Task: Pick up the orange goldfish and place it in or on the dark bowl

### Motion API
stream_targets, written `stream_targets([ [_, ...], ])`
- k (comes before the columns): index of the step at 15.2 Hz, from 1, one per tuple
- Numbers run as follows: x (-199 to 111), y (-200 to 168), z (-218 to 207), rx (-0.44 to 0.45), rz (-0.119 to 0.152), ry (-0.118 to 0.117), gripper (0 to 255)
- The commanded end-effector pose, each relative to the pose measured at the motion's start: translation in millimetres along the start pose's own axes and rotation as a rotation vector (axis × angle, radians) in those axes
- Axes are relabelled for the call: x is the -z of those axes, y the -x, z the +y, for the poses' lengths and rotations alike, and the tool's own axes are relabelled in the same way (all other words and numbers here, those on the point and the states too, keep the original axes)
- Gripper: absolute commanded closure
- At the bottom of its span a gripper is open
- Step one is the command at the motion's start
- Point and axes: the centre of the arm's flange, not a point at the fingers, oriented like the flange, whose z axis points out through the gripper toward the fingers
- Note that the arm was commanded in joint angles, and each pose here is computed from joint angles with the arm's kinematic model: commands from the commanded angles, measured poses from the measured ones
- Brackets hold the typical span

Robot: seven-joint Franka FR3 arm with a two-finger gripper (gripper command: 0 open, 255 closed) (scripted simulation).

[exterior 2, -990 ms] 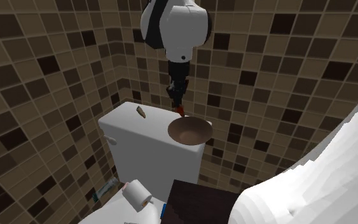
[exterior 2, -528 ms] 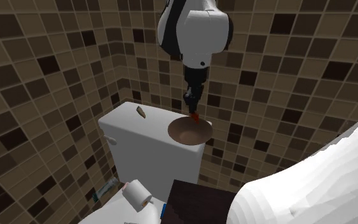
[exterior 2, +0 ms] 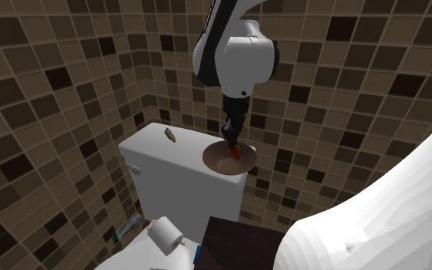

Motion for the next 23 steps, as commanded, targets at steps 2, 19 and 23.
stream_targets([
  [2,-15.3,0.4,0.7,0.000,0.000,0.000,255],
  [19,-11.0,0.5,1.2,0.000,0.000,0.000,0],
  [23,25.8,0.5,1.1,0.000,0.000,0.000,0],
])
